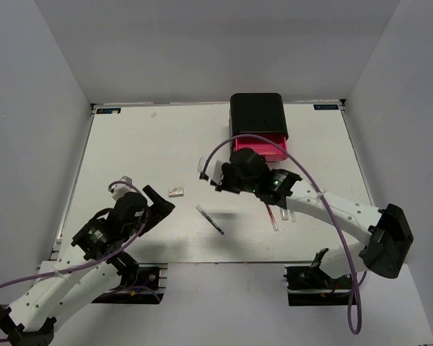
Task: Sort the stationery into containers
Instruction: Grab a piece of stationery with the right arm, then place the stationery into the container
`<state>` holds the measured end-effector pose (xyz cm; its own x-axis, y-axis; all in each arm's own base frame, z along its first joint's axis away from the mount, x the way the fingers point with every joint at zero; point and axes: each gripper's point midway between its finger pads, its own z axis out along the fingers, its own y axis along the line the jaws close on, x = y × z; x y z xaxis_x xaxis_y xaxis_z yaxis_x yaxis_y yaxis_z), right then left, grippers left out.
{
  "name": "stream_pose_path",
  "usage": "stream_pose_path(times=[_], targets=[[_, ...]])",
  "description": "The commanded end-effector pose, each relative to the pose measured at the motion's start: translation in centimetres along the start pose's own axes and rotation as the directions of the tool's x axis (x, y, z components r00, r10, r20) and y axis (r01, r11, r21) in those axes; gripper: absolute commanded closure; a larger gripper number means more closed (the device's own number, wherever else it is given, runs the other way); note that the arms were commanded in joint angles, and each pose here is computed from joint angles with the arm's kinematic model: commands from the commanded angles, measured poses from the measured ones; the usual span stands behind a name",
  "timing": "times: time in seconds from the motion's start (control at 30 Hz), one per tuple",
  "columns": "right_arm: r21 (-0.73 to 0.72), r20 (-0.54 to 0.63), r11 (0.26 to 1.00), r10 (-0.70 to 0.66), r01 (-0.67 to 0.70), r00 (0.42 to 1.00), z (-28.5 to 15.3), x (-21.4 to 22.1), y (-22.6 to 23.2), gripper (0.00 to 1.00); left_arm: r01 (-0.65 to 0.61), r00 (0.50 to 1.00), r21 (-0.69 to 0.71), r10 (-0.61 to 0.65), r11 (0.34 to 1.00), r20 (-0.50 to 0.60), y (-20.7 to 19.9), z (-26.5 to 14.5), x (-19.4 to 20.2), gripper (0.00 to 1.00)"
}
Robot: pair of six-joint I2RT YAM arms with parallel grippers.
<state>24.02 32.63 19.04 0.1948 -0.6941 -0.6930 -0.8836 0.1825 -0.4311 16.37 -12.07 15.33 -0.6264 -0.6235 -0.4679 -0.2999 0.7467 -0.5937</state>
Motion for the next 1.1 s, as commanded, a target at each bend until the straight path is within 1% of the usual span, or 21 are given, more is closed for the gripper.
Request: stream_pose_path(times=[0.0,0.03,0.1,0.13,0.17,0.2,0.33,0.5,0.63,0.77,0.8,0.83,0.9,0.93,0.97,1.0,1.03,1.07], targets=[[0.236,0.050,0.970,-0.070,0.056,0.996,-3.0,-1.8,-8.1,1.00,-0.047,0.999,0.020,0.047,0.999,0.001,-1.0,1.0,0.0,0.02],[0.257,0.063,0.965,-0.077,0.058,0.995,-3.6,-2.1,-8.9,1.00,-0.064,0.998,0.007,0.064,0.998,-0.006,-0.8,1.2,0.1,0.02],[0.322,0.072,0.945,-0.087,0.059,0.994,-5.0,-2.3,-12.1,1.00,-0.069,0.997,0.002,0.069,0.998,-0.033,-1.2,1.8,0.7,0.02],[0.327,0.082,0.943,-0.093,0.062,0.992,-5.3,-2.6,-12.6,1.00,-0.067,0.997,0.007,0.067,0.998,-0.031,-1.4,2.0,0.6,0.02],[0.365,0.085,0.929,-0.091,0.054,0.992,-6.0,-2.4,-14.5,1.00,-0.066,0.997,0.014,0.067,0.998,-0.040,-1.7,2.1,0.8,0.02],[0.369,0.084,0.925,-0.127,0.088,0.988,-6.1,-2.6,-15.0,1.00,-0.071,0.996,0.005,0.071,0.997,-0.055,-1.5,2.5,1.2,0.02],[0.423,0.053,0.898,-0.159,0.123,0.986,-6.4,-1.5,-17.8,1.00,-0.079,0.995,0.012,0.079,0.997,-0.061,-1.9,2.8,1.3,0.02],[0.375,0.050,0.918,-0.162,0.132,0.985,-5.5,1.8,-19.2,1.00,-0.088,0.994,0.012,0.088,0.996,-0.061,-1.7,3.0,1.4,0.02],[0.314,0.055,0.932,-0.211,0.184,0.976,-4.8,4.0,-18.5,1.00,-0.084,0.995,0.001,0.084,0.996,-0.060,-1.3,3.6,1.5,0.02],[0.243,0.061,0.956,-0.184,0.164,0.981,-4.6,5.7,-17.8,1.00,-0.083,0.994,0.008,0.083,0.997,-0.066,-1.6,4.1,1.7,0.02],[0.222,0.077,0.961,-0.186,0.165,0.980,-4.4,5.7,-17.7,1.00,-0.090,0.993,-0.012,0.089,0.996,-0.077,-1.3,4.5,2.0,0.02],[0.182,0.063,0.970,-0.172,0.158,0.983,-4.2,6.4,-16.9,1.00,-0.089,0.993,-0.006,0.088,0.996,-0.084,-1.5,4.6,2.1,0.02],[0.156,0.050,0.973,-0.181,0.171,0.982,-3.8,7.2,-16.8,1.00,-0.090,0.992,-0.011,0.089,0.996,-0.087,-1.6,5.0,2.2,0.02],[0.144,0.034,0.977,-0.167,0.160,0.985,-3.9,7.8,-16.7,0.98,-0.090,0.992,-0.008,0.089,0.996,-0.086,-1.8,5.1,2.2,0.02],[0.132,0.033,0.979,-0.160,0.155,0.987,-3.6,8.0,-16.6,0.93,-0.094,0.991,-0.020,0.092,0.995,-0.102,-1.6,5.4,2.5,0.02],[0.124,0.027,0.981,-0.153,0.148,0.988,-3.4,8.3,-16.6,0.78,-0.104,0.990,-0.019,0.101,0.994,-0.102,-1.6,5.5,2.5,0.02],[0.129,0.024,0.981,-0.148,0.144,0.989,-3.5,8.4,-16.9,0.67,-0.101,0.990,-0.010,0.099,0.995,-0.097,-2.1,5.6,2.4,0.02],[0.130,0.020,0.982,-0.140,0.136,0.990,-3.6,8.6,-17.0,0.61,-0.101,0.990,-0.010,0.099,0.995,-0.097,-2.1,5.6,2.3,0.02]])
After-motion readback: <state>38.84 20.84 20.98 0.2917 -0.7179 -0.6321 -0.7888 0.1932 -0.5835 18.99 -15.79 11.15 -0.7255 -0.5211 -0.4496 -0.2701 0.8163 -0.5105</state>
